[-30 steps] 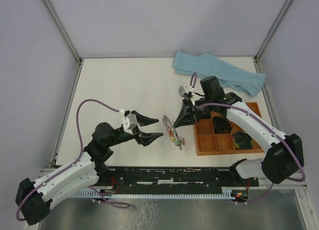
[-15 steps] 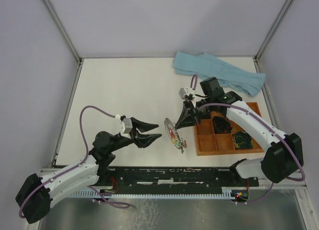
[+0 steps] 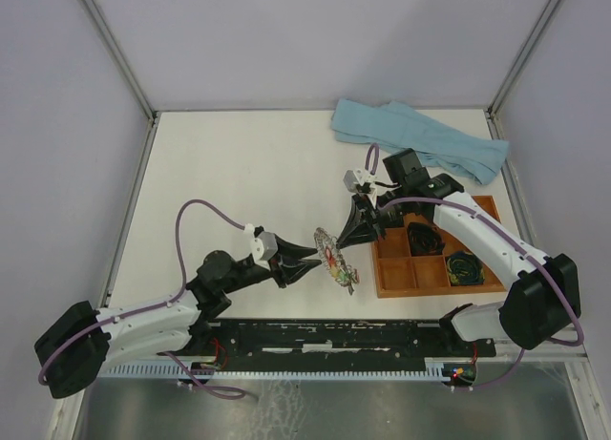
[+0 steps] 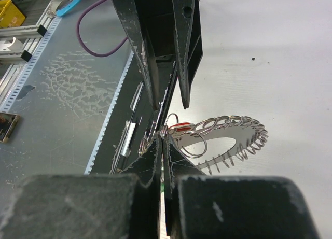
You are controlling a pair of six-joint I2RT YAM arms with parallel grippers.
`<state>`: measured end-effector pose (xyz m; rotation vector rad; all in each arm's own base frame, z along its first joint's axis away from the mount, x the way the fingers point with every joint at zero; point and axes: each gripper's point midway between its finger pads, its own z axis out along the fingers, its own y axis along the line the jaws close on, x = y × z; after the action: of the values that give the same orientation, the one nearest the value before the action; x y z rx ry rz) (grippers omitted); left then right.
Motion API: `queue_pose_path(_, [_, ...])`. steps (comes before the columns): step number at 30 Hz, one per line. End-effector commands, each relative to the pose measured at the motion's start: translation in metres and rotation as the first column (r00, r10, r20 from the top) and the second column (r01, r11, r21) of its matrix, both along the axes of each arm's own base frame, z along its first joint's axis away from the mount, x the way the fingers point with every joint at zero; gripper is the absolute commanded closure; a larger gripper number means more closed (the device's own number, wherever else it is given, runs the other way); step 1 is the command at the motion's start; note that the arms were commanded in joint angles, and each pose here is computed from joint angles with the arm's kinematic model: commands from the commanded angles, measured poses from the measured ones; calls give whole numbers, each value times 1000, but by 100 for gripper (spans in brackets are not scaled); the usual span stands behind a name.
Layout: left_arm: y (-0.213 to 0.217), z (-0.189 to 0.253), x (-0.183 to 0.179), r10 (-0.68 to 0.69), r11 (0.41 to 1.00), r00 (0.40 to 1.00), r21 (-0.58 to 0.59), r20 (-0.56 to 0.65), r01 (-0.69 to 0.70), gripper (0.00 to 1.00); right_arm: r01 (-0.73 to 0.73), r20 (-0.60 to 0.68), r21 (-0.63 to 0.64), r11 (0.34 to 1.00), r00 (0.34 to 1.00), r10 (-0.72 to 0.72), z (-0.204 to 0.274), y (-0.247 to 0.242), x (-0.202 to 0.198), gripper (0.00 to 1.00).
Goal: Remove the keys from the keyring
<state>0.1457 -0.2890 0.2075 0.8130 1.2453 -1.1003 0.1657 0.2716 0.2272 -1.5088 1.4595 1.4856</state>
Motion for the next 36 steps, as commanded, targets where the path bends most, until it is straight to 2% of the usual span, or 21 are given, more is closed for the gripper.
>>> queue_pose_path(1, [-5,32,9,47,998,988,-42,149,-41,63,-43,57,87,995,998,38,27,5,1,99])
queue_pose_path(10, [-12,37,17,48,998,965,24,259,-56,67,-46,54,89,995,998,41,27,5,1,99])
queue_pose_path(14, [-17,34,12,-1,998,954,66,299,-19,68,-48,51,89,995,998,43,26,5,0,99])
queue_pose_path(22, [-24,35,17,-11,996,950,92,313,-19,72,-47,50,89,995,998,43,27,5,0,99])
queue_pose_path(30, [-28,34,14,-40,994,951,105,306,8,82,-46,49,88,995,998,42,26,5,0,99])
queue_pose_path(34, [-29,32,11,-61,993,951,113,302,28,95,-48,48,90,995,998,43,27,5,0,99])
queue_pose_path(36, [-29,32,10,-67,993,952,117,300,33,97,-47,48,90,995,998,42,28,5,0,99])
